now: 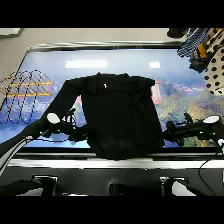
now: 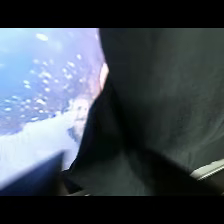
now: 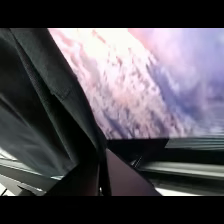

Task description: Fold the clothes and pants, and hang the long-sleeved shirts on hangers.

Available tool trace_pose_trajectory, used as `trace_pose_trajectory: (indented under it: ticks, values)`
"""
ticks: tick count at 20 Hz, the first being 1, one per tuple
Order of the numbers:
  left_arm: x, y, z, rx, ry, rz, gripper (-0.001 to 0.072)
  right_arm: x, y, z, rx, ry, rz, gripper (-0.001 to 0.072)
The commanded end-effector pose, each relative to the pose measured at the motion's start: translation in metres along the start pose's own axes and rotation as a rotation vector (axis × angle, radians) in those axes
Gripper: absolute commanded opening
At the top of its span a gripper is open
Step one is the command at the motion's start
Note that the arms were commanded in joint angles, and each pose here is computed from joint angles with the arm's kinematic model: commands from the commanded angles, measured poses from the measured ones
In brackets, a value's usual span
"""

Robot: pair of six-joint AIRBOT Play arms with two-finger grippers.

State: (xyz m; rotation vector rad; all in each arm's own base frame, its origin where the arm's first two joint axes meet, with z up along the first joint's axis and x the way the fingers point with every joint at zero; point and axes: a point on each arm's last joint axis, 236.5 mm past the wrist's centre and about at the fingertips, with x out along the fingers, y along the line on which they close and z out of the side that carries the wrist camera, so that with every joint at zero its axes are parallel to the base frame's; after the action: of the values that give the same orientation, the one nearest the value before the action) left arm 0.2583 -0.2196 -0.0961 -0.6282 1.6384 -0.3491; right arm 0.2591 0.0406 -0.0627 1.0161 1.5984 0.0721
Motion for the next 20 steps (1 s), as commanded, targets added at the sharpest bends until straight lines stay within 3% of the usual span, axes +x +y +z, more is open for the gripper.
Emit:
trace_pose_trajectory:
  ticks: [1,5,10,15,20]
  values:
    - [-0.002,-0.015,0.013,0.063,-0.044,-0.019,0.0023,-0.009,0.027,-0.012,0.031,-0.015,0.097,0.0022]
    - [-0.120,-0.101,0.100,0.296,-0.372,-0.107,0.0018,-0.084,0.147,0.016,-0.061,-0.211,0.492,0.0021]
    - [-0.343,-0.241,0.116,0.662,-0.853,-0.161,0.0020,-0.262,0.286,0.005,-0.478,-0.611,0.666,0.0021]
    - [-0.521,-0.319,0.017,0.883,-1.315,-0.266,0.0021,-0.428,0.380,-0.136,-0.932,-1.080,0.764,0.0021]
    - [-0.595,-0.311,-0.095,0.935,-1.572,-0.339,0.0021,-0.483,0.382,-0.285,-1.158,-1.409,0.777,0.0022]
